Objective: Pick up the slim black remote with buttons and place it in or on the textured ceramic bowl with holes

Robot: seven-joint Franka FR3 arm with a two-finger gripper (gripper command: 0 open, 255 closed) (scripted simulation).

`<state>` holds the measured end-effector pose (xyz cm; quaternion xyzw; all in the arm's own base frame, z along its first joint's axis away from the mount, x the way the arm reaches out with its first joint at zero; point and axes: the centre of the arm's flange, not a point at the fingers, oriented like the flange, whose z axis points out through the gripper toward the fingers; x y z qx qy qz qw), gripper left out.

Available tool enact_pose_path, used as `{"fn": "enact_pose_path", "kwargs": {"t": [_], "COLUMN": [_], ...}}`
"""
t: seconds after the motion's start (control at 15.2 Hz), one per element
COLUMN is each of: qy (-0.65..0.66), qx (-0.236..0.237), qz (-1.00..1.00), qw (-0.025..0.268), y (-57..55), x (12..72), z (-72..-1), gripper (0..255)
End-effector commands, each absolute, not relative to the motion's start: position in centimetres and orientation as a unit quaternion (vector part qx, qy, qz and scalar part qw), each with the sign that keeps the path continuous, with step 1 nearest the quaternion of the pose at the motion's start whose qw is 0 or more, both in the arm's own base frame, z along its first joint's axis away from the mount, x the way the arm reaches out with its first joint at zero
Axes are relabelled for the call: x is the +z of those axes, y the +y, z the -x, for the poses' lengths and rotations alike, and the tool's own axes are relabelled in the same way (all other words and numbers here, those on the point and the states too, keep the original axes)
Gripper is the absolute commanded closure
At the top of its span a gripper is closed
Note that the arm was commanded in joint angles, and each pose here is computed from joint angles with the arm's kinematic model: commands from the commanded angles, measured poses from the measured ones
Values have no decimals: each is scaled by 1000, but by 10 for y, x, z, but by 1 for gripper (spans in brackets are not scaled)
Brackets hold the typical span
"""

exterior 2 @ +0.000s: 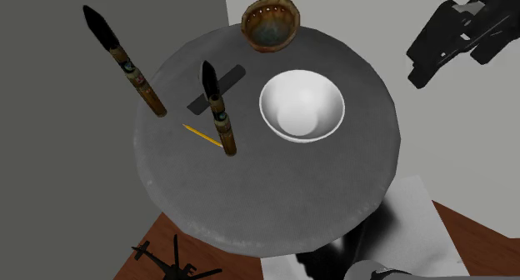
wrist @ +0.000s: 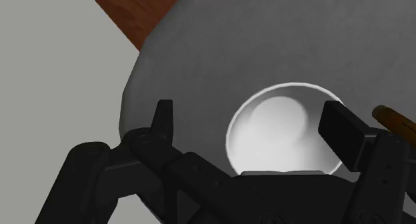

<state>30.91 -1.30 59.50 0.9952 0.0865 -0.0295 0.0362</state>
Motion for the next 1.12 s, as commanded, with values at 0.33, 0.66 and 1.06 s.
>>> {"fn": "enact_pose_path", "kwargs": {"t": [0.33, 0.66, 1.06], "qy": [13, -60, -147], "qx": [-39, -49, -60], "qz": [-999, -997, -987], "qw": [23, 9, -8], "y": [36, 83, 136], "x": [560, 526, 485], "z": [-327, -351, -388], "gripper": [0, 0, 0]}}
